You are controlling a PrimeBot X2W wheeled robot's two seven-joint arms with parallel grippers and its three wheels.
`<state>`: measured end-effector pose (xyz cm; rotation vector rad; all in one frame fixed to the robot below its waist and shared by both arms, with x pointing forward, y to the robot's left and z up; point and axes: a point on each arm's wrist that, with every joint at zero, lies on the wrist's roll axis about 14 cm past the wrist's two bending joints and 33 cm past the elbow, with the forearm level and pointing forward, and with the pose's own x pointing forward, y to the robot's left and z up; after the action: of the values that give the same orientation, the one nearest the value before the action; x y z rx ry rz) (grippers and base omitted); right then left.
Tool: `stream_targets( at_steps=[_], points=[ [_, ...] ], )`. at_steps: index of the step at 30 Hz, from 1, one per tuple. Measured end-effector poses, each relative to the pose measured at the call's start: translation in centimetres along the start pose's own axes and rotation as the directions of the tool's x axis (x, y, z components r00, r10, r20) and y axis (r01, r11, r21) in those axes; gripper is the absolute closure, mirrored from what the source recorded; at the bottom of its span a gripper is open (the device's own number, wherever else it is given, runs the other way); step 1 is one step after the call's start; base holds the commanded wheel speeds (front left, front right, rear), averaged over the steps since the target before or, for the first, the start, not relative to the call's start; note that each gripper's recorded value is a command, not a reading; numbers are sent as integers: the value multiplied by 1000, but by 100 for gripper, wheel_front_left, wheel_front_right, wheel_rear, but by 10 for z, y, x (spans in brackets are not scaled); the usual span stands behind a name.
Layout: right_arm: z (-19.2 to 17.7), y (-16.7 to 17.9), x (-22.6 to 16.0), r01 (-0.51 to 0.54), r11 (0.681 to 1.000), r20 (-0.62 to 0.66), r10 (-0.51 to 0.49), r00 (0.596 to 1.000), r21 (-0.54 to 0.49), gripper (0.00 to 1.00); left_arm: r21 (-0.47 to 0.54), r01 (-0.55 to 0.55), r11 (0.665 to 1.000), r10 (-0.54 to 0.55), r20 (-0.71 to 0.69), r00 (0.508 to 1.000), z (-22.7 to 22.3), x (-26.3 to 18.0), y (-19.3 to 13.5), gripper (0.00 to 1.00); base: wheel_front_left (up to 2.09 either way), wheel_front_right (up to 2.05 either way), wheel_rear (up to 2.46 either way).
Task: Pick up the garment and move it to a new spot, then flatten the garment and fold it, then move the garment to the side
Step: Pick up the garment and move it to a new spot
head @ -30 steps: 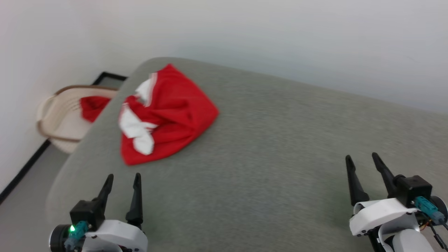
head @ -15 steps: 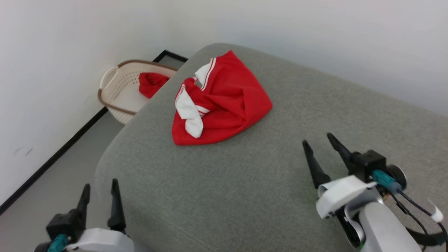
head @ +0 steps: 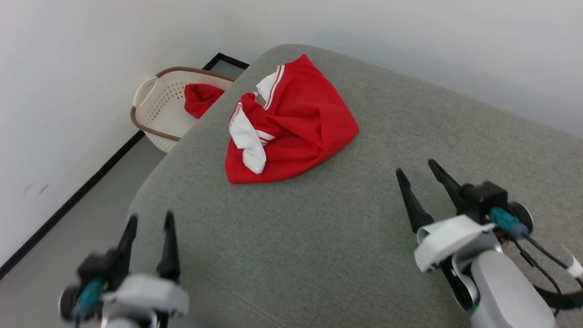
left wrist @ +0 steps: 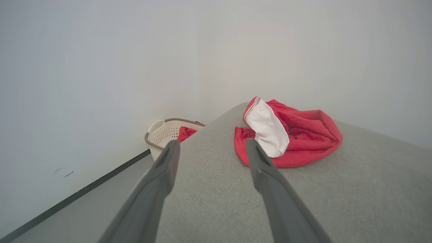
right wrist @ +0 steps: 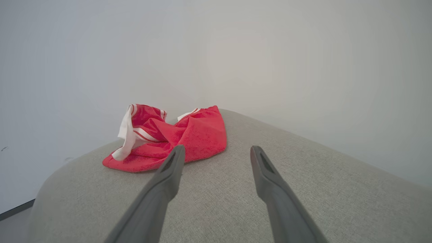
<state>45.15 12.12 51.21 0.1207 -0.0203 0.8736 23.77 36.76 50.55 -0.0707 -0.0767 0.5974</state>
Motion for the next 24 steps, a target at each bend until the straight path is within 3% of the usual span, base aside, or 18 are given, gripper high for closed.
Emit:
stream_targets(
  at_steps=[4,7,14,18,24],
  points=[
    [-6,-6,-12,16,999,-11,-17,1000,-29,0,55,94,994,-96,42,994,20,31,-19,0,0,0,0],
    [9,-2,-8,5,998,28,-3,1000,-59,0,103,139,985,-149,98,984,48,59,-24,0,0,0,0],
    [30,-14,-13,38,996,84,-31,996,-78,0,210,270,940,-301,134,944,89,124,-61,0,0,0,0],
    [31,-30,-26,87,994,92,-80,993,-69,0,191,332,924,-351,78,933,84,161,-90,0,0,0,0],
    [25,-59,-53,170,984,85,-164,983,-59,0,180,393,902,-371,-142,918,44,207,-122,0,0,0,0]
  ],
)
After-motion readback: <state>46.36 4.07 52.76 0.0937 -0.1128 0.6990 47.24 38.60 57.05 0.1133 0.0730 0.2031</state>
